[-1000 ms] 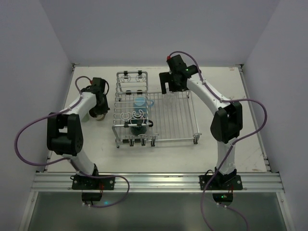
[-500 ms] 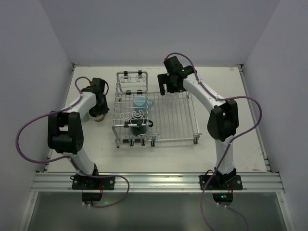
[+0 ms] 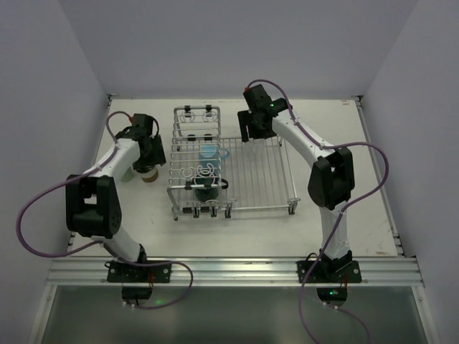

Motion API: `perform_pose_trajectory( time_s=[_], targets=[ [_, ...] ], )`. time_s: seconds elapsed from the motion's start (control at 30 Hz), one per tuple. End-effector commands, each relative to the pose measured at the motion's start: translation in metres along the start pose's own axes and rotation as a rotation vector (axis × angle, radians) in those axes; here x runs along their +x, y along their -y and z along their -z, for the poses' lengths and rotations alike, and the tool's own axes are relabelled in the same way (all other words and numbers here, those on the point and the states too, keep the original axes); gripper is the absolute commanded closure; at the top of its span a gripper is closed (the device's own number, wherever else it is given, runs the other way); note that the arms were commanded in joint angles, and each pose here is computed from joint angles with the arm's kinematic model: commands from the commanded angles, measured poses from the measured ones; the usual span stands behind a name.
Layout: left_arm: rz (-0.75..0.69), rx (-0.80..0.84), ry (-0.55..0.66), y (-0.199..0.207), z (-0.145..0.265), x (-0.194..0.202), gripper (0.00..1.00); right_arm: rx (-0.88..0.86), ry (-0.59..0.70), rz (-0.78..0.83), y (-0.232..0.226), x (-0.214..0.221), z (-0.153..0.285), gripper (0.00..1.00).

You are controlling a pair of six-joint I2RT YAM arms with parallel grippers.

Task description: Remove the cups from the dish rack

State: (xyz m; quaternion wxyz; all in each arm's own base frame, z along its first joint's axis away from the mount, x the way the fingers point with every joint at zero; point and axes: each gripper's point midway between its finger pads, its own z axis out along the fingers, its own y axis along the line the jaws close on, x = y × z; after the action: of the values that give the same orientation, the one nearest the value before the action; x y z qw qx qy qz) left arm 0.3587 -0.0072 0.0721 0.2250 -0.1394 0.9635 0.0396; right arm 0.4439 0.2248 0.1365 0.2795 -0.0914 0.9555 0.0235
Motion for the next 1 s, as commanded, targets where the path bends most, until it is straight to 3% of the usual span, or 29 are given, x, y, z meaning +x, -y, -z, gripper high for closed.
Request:
perform_pose_trajectory(
  time_s=[0.0, 0.2, 0.3, 0.33, 0.43, 0.57, 0.67, 0.97],
  targets=[
    [0.043, 0.036, 0.122, 0.001, 0.035, -0.031, 0.32, 0.012, 0.020, -0.001, 0.003, -0.008, 0.000, 0.32],
    [0.070, 0.083, 0.238, 0.002, 0.092, -0.060, 0.30, 0.009, 0.006, 0.000, 0.006, -0.006, -0.006, 0.41],
    [0.107, 0.117, 0.323, 0.001, 0.130, -0.074, 0.29, 0.005, 0.011, 0.000, 0.005, -0.007, -0.005, 0.67],
    [0.124, 0.130, 0.369, -0.001, 0.149, -0.079, 0.29, 0.000, 0.017, -0.001, 0.005, -0.008, -0.003, 0.80],
    [0.172, 0.193, 0.484, -0.002, 0.195, -0.091, 0.29, -0.008, 0.040, -0.006, 0.005, -0.011, 0.005, 1.00],
    [0.208, 0.326, 0.619, 0.007, 0.247, -0.102, 0.28, -0.002, 0.065, -0.019, 0.010, -0.014, 0.023, 1.00],
    [0.176, 0.443, 0.638, 0.025, 0.269, -0.103, 0.27, -0.009, 0.102, -0.035, 0.013, -0.016, 0.045, 1.00],
    [0.036, 0.864, 0.565, 0.095, 0.299, -0.082, 0.24, -0.108, 0.233, -0.077, 0.015, -0.022, 0.137, 1.00]
  ],
)
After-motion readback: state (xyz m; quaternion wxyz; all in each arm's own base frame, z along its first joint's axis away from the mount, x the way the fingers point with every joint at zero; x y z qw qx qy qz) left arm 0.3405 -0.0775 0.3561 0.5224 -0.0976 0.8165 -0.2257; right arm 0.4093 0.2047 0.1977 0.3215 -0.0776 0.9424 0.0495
